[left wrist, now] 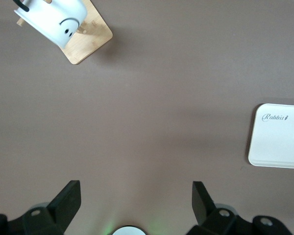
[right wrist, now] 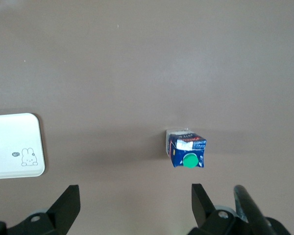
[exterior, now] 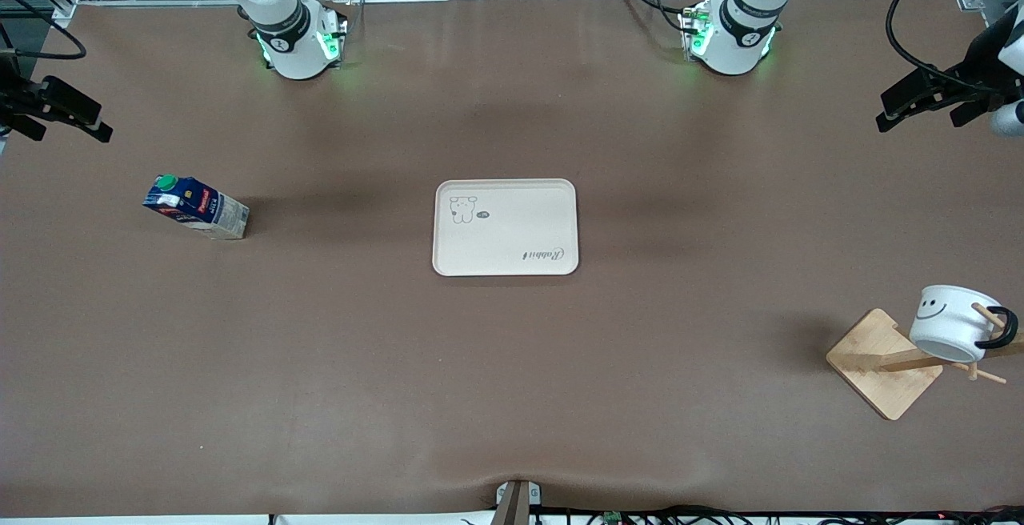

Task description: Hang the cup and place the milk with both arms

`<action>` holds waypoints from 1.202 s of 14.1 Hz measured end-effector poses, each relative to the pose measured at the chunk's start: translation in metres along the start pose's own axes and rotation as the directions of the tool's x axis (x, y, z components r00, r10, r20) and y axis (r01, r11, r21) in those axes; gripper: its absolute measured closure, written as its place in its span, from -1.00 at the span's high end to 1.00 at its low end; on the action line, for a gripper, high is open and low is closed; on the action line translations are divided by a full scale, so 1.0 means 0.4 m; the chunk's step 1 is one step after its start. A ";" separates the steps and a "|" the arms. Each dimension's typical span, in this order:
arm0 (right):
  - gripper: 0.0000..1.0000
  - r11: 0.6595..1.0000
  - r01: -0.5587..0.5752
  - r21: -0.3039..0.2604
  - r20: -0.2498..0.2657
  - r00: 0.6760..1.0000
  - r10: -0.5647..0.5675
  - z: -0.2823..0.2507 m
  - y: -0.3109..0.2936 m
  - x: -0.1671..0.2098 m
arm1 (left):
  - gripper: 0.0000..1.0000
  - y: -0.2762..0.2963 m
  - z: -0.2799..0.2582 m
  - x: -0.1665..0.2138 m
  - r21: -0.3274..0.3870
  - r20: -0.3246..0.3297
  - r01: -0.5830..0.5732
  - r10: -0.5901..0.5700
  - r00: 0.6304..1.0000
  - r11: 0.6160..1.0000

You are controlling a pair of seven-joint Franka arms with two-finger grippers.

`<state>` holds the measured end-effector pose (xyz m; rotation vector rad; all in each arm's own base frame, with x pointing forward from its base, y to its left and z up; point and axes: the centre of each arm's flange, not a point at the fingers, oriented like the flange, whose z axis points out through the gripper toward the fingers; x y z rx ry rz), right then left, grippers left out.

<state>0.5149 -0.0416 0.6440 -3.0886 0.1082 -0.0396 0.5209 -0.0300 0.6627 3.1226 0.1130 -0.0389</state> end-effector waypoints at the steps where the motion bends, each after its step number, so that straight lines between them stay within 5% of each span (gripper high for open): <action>1: 1.00 1.000 -0.007 -0.004 -0.009 1.000 0.007 -0.008 0.007 0.017 | 1.00 -0.001 0.000 0.000 0.000 0.000 0.001 -0.001 1.000 1.000; 5: 1.00 0.999 -0.047 -0.017 -0.018 0.999 0.047 -0.009 0.055 0.066 | 1.00 -0.001 -0.002 0.003 0.004 -0.007 0.001 -0.001 1.000 1.000; 9: 1.00 0.998 -0.053 -0.020 0.054 0.997 0.054 0.019 0.062 0.059 | 1.00 0.008 -0.004 0.006 0.012 -0.012 -0.007 0.007 1.000 1.000; 17: 1.00 0.997 -0.071 -0.005 0.063 0.995 0.071 0.021 0.081 0.055 | 1.00 0.030 0.018 0.018 0.044 0.001 -0.032 0.032 0.999 0.999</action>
